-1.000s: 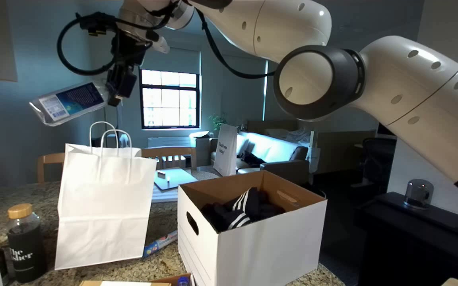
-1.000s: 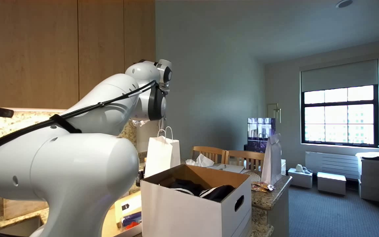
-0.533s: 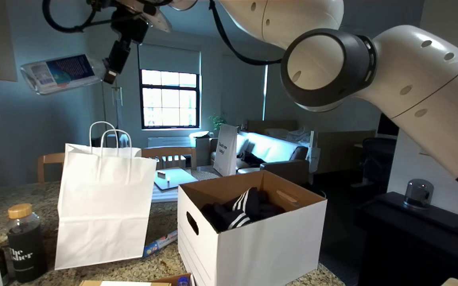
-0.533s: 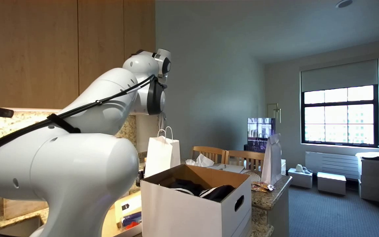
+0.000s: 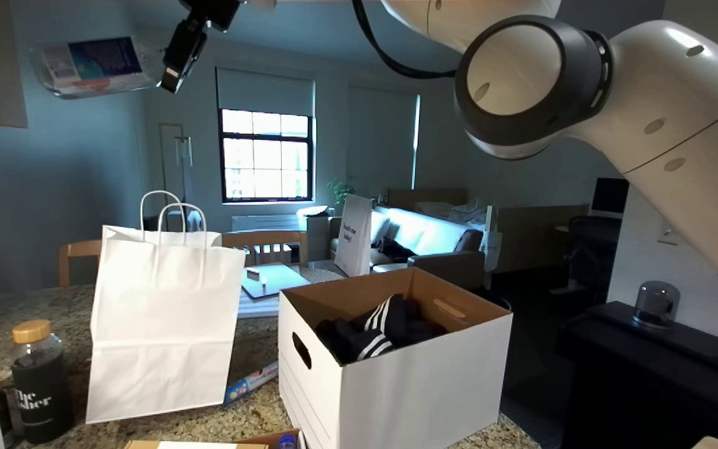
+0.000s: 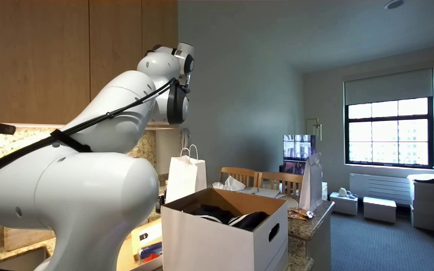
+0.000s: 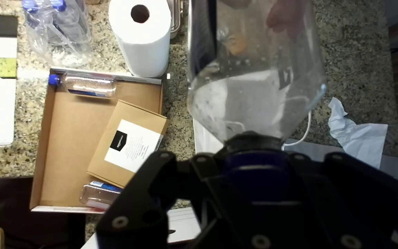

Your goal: Put the water bottles into the box

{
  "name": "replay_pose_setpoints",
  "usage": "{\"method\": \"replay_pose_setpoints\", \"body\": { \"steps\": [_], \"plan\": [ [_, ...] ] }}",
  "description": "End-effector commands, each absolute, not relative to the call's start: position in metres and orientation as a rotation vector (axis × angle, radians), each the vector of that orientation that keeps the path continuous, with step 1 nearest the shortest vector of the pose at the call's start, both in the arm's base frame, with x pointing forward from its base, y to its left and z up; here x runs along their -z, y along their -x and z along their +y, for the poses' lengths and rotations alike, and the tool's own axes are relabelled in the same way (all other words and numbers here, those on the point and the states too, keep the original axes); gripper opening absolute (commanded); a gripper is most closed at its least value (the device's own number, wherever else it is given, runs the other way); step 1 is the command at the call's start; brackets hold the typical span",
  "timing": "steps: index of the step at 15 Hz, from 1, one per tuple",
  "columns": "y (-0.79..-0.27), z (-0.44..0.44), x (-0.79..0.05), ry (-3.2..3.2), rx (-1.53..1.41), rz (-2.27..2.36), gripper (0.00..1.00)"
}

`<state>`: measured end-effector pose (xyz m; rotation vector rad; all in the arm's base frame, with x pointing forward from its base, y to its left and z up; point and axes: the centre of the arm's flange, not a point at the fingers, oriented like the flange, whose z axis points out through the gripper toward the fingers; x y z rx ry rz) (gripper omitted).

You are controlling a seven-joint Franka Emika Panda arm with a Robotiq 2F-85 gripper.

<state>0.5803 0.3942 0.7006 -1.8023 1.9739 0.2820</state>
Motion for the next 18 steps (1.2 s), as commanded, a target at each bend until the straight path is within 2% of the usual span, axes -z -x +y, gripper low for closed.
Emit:
{"method": "replay_pose_setpoints", "body": {
  "steps": [1,14,15,18],
  "plan": [
    [-0.521,0.347,-0.687,1.718,-0.344,2.007,0.08],
    [-0.500,0.266,-0.777,1.592,-0.321,1.879,0.09],
    [-0.552,0.303,-0.813,1.595,-0.274,1.930,0.09],
    [-0.547,0.291,-0.826,1.578,-0.287,1.911,0.09]
  ]
}}
